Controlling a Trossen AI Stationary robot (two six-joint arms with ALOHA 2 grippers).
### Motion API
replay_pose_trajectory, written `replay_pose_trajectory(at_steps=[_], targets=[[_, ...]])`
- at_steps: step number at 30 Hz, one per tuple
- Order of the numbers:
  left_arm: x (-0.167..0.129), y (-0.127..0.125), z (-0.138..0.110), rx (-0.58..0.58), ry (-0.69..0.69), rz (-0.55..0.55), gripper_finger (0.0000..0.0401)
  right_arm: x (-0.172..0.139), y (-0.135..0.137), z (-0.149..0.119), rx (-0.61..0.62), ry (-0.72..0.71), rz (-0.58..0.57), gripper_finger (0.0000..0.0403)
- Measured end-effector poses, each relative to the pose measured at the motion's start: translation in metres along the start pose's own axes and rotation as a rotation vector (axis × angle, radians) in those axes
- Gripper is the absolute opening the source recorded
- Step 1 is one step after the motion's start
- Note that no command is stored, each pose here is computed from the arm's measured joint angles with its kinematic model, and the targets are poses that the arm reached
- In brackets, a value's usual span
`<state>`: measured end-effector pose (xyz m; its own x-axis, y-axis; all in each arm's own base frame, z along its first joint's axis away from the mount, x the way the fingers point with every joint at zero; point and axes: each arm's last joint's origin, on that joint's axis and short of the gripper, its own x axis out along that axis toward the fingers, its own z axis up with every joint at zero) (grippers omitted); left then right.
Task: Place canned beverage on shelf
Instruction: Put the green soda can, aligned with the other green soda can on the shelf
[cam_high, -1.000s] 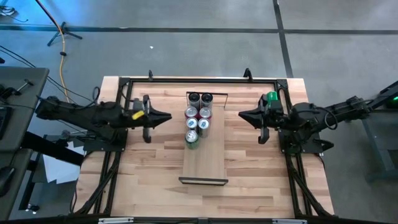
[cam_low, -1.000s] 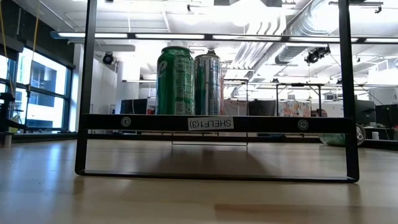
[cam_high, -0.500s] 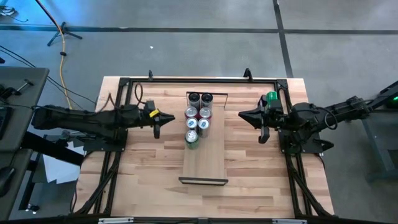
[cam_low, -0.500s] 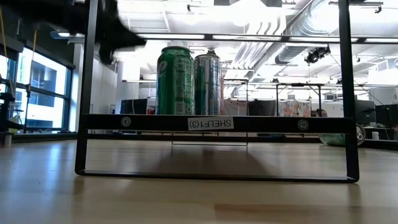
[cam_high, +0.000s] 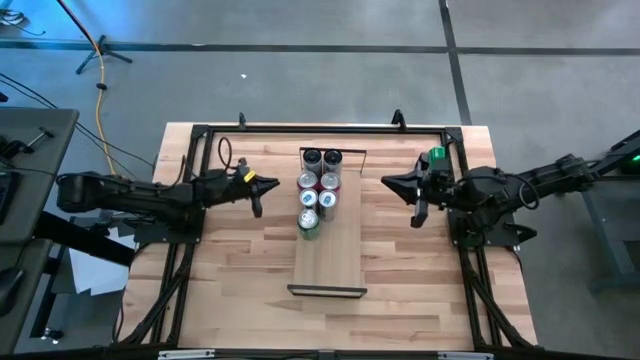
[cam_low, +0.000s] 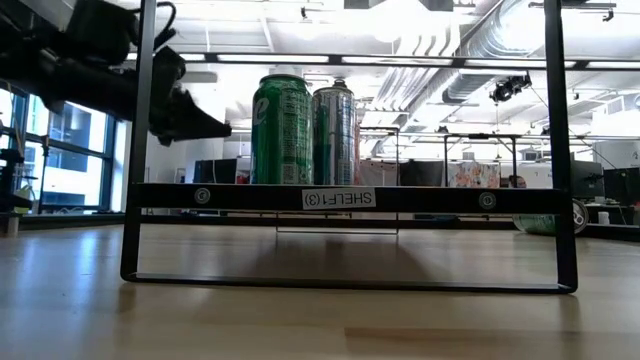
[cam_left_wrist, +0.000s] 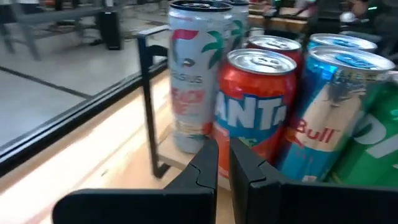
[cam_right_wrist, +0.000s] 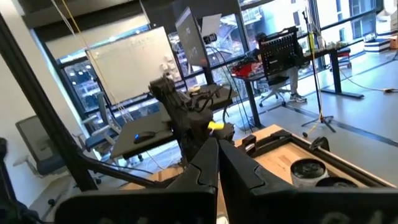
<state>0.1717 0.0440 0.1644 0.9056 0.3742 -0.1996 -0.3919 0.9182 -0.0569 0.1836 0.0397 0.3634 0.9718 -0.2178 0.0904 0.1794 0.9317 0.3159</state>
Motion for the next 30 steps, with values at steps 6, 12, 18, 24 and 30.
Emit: replay_pose_trajectory(at_steps=[6, 12, 18, 24, 30], targets=[[0.017, 0.006, -0.004, 0.003, 0.074, -0.144, 0.0, 0.01, 0.003, -0.01, -0.018, 0.031, -0.009, 0.0], [0.034, 0.009, 0.0, 0.062, 0.103, -0.156, 0.0, 0.015, 0.005, -0.011, -0.009, 0.015, -0.004, 0.0], [0.047, 0.016, 0.002, 0.066, 0.129, -0.272, 0.0, 0.015, 0.006, -0.009, 0.005, -0.01, 0.003, 0.0], [0.059, 0.022, -0.002, 0.055, 0.166, -0.289, 0.0, 0.015, 0.006, -0.008, 0.008, -0.015, 0.004, 0.0], [0.07, 0.021, 0.0, 0.053, 0.177, -0.301, 0.0, 0.015, 0.006, -0.008, 0.008, -0.014, 0.004, 0.0]])
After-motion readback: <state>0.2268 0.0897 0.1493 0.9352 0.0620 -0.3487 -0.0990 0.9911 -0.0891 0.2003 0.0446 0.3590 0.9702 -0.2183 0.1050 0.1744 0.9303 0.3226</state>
